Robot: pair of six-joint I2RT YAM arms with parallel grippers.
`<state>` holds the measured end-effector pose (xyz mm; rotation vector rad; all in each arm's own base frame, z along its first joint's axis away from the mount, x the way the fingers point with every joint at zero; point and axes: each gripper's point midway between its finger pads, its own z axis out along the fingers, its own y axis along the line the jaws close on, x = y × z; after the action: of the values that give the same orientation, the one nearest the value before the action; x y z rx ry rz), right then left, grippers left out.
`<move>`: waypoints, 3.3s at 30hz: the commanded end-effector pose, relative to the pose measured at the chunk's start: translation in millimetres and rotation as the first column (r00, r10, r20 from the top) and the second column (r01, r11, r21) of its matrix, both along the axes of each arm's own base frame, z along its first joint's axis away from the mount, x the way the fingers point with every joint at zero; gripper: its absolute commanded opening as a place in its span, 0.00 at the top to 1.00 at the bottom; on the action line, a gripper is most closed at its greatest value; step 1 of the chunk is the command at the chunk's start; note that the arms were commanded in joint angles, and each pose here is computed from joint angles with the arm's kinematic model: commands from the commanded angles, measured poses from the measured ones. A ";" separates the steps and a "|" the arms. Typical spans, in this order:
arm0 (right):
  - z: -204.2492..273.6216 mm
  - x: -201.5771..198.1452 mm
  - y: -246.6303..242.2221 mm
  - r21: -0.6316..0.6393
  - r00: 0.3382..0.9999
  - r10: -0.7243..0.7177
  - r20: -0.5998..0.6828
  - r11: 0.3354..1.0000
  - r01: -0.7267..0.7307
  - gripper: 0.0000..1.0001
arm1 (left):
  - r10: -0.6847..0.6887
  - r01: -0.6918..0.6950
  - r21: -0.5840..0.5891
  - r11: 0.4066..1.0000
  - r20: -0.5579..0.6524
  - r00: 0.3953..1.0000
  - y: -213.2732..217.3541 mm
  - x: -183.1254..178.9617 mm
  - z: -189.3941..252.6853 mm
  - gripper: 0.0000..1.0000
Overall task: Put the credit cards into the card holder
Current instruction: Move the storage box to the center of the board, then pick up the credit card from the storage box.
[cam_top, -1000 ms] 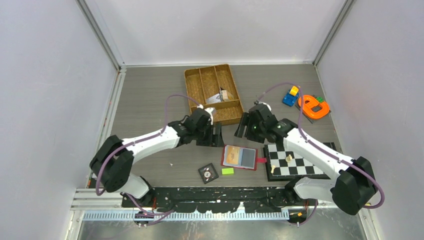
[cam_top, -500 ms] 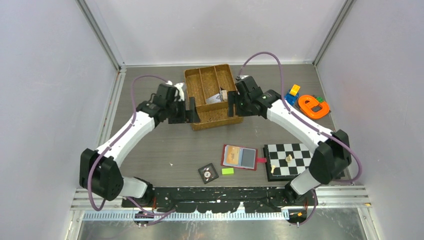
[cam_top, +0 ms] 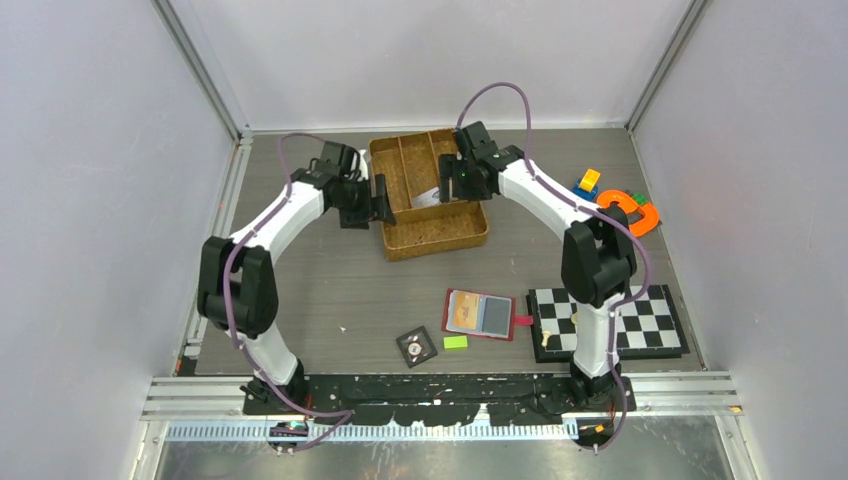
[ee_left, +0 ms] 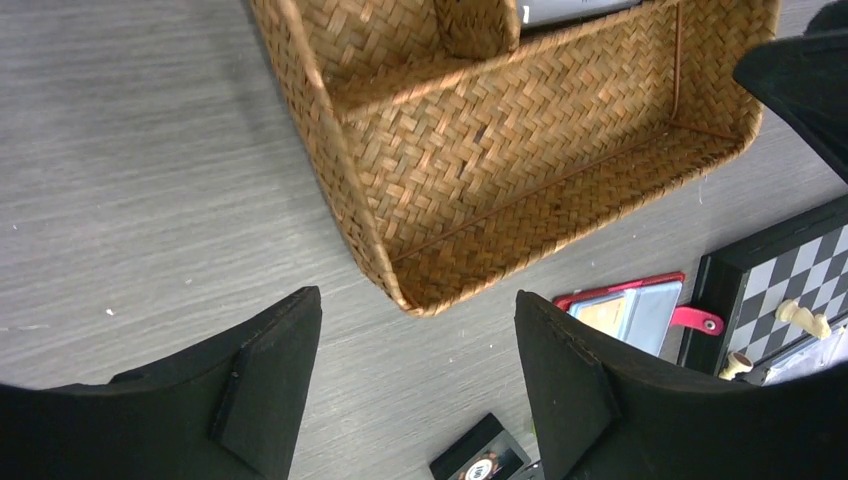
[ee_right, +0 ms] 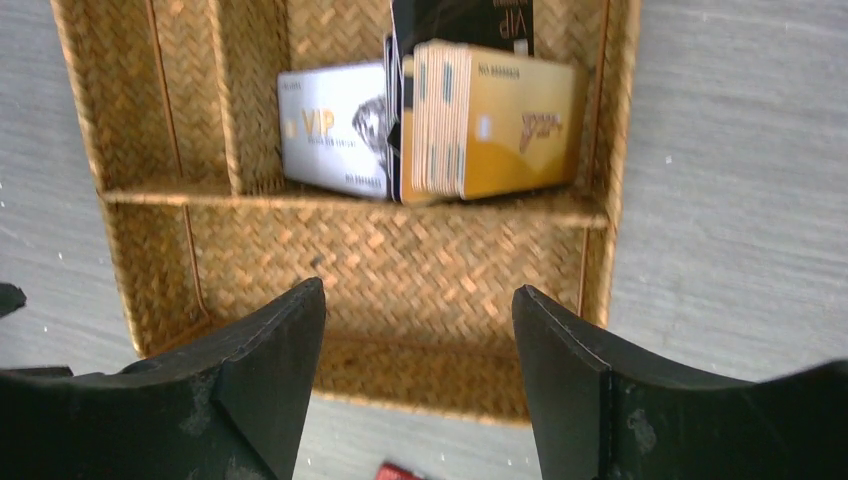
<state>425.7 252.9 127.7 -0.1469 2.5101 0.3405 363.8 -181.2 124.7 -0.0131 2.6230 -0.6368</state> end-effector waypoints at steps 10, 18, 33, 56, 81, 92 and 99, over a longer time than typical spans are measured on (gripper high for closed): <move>-23.0 65.2 21.9 -0.034 0.998 -0.044 0.052 0.998 0.046 0.26 | -0.057 0.059 0.068 0.996 -0.031 0.998 4.9 25.9 -12.5 0.44; -21.9 58.2 53.9 0.021 0.999 0.001 0.034 1.000 -0.001 0.27 | -0.065 0.068 0.044 0.997 -0.050 0.997 0.4 24.5 -19.7 0.46; 10.0 57.2 56.1 0.022 0.994 -0.019 0.109 1.000 0.017 0.34 | -0.074 0.075 0.014 0.997 -0.042 0.996 -4.5 23.5 -13.3 0.50; 25.7 55.8 57.6 0.077 0.989 -0.049 0.139 0.996 0.039 0.67 | -0.079 0.079 0.008 0.997 -0.043 0.996 -4.9 21.5 -11.2 0.52; 27.4 51.2 69.0 0.147 0.993 -0.044 0.113 0.989 0.027 0.58 | -0.082 0.083 0.000 0.997 -0.032 0.996 -5.7 20.4 -6.1 0.54; 34.9 50.5 67.1 0.156 0.990 -0.053 0.129 0.987 0.032 0.64 | -0.085 0.085 -0.002 0.996 -0.029 0.996 -5.9 19.8 -4.9 0.55; 35.4 49.8 66.4 0.157 0.990 -0.056 0.130 0.987 0.036 0.72 | -0.087 0.087 -0.002 0.996 -0.027 0.996 -5.9 19.6 -3.8 0.55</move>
<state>473.7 308.1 115.2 -0.0542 2.4518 0.4004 383.1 -185.8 102.5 0.0742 2.7102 -0.6393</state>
